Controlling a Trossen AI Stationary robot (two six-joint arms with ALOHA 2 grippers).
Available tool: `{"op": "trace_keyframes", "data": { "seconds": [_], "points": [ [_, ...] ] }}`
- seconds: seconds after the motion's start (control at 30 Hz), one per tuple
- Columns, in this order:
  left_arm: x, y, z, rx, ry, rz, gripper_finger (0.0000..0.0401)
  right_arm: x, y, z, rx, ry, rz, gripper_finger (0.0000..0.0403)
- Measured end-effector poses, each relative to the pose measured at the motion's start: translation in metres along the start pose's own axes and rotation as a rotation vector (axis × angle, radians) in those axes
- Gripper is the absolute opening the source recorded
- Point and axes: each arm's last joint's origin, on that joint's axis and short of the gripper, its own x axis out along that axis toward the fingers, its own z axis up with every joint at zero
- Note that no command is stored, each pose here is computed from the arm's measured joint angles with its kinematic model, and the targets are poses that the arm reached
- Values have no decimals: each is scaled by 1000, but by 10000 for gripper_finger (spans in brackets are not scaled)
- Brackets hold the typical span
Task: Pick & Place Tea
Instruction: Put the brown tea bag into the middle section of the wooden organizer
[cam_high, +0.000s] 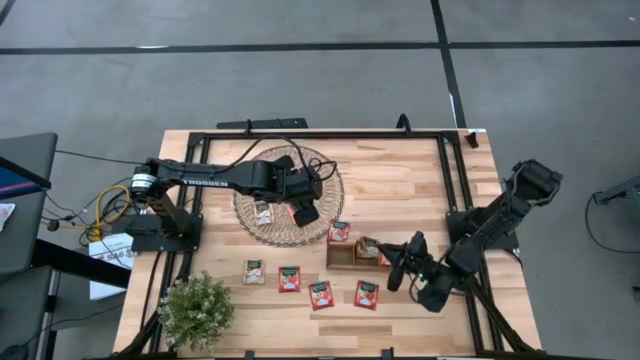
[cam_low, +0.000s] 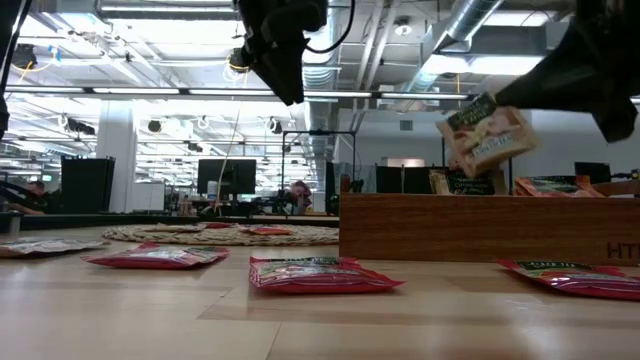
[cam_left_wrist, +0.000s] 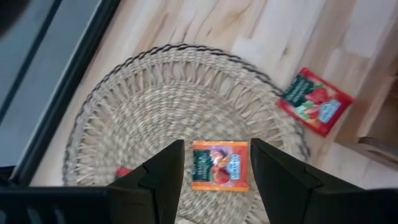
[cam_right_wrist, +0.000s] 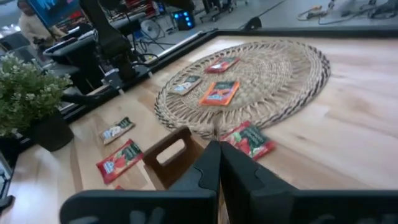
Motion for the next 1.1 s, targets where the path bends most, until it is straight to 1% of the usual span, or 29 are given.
{"op": "trace_keyframes", "data": {
  "seconds": [0.3, 0.47, 0.67, 0.9, 1.03, 1.1],
  "points": [
    [0, -3, 3, -13, -18, -69, 177, 7, -3, -20, 38, -33, -45, 0],
    [0, -3, 3, -13, -18, -74, 177, 10, -3, -26, 54, -34, -47, 0],
    [0, -3, 3, -14, -19, -74, 177, 13, -3, -25, 48, -39, -60, 0],
    [0, -3, 3, -13, -19, -74, 177, 24, -6, -21, 61, -46, -99, 0],
    [0, -3, 3, -13, -18, -74, 177, 29, -8, -21, 67, 11, -104, 0],
    [0, -3, 3, -13, -18, -74, 177, 31, -8, -21, 45, 34, -102, 0]
  ]
}}
